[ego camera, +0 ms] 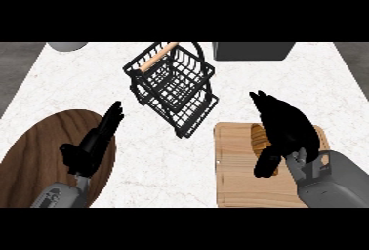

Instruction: Pick the croissant from the cutting board and place it in the tiered basket

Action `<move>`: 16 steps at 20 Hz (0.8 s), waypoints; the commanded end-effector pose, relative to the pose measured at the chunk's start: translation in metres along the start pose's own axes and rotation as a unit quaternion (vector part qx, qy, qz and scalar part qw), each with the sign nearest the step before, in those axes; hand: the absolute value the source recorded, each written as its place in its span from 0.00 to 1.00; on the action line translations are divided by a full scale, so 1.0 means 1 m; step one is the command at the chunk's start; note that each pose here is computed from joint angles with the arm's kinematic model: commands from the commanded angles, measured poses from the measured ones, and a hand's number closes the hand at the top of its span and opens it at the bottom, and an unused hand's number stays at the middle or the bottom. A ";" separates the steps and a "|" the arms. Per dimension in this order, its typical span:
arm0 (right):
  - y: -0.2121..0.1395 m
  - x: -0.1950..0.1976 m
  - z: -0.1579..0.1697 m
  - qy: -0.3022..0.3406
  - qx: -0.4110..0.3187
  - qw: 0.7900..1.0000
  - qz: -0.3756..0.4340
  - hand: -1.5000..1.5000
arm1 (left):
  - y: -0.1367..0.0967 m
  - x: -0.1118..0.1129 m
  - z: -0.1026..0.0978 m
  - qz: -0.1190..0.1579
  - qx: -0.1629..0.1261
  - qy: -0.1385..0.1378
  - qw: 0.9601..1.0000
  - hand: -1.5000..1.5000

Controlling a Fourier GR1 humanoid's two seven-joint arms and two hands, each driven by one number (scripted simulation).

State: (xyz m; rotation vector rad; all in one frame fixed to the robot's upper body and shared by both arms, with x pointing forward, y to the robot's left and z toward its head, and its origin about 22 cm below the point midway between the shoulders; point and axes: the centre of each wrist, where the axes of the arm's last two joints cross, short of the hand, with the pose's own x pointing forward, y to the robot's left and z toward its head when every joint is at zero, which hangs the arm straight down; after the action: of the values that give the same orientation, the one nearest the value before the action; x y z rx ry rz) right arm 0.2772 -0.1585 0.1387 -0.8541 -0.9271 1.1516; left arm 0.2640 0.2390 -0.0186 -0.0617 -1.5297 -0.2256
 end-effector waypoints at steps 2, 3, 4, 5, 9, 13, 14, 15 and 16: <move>0.021 -0.012 -0.020 0.120 0.020 0.991 0.047 0.00 | -0.009 0.007 0.001 -0.002 -0.005 -0.002 1.000 0.50; 0.031 0.010 -0.014 0.117 0.024 0.992 0.036 0.00 | 0.013 -0.003 -0.007 0.003 -0.005 0.005 1.000 0.50; 0.027 0.000 -0.014 0.119 0.038 0.991 0.044 0.00 | -0.001 -0.006 0.002 0.008 -0.011 -0.004 1.000 0.50; 0.037 0.000 -0.016 0.114 0.038 0.992 0.030 0.00 | 0.000 0.008 -0.006 0.009 0.000 -0.002 1.000 0.50; 0.044 -0.025 -0.020 0.108 0.046 0.993 0.013 0.00 | 0.000 -0.009 -0.001 0.007 -0.005 -0.004 1.000 0.50; 0.081 -0.017 -0.040 0.113 0.024 0.993 0.010 0.00 | -0.005 -0.009 -0.009 0.005 -0.002 -0.004 1.000 0.50; 0.066 -0.036 -0.039 0.124 0.040 0.991 0.015 0.00 | 0.005 0.004 -0.004 -0.001 0.003 -0.005 1.000 0.50; 0.059 -0.026 -0.033 0.132 0.038 0.991 0.007 0.00 | 0.013 -0.010 -0.002 0.010 0.001 0.000 1.000 0.50; 0.062 -0.039 -0.033 0.138 0.032 0.990 0.003 0.00 | -0.001 0.002 -0.008 -0.001 -0.004 0.001 1.000 0.50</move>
State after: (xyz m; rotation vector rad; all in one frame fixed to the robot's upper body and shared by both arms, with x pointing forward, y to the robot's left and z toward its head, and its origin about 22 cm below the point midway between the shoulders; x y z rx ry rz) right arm 0.2824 -0.1768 0.0702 -0.8953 -0.7356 1.0895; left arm 0.2697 0.2405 -0.0195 -0.0735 -1.5307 -0.2253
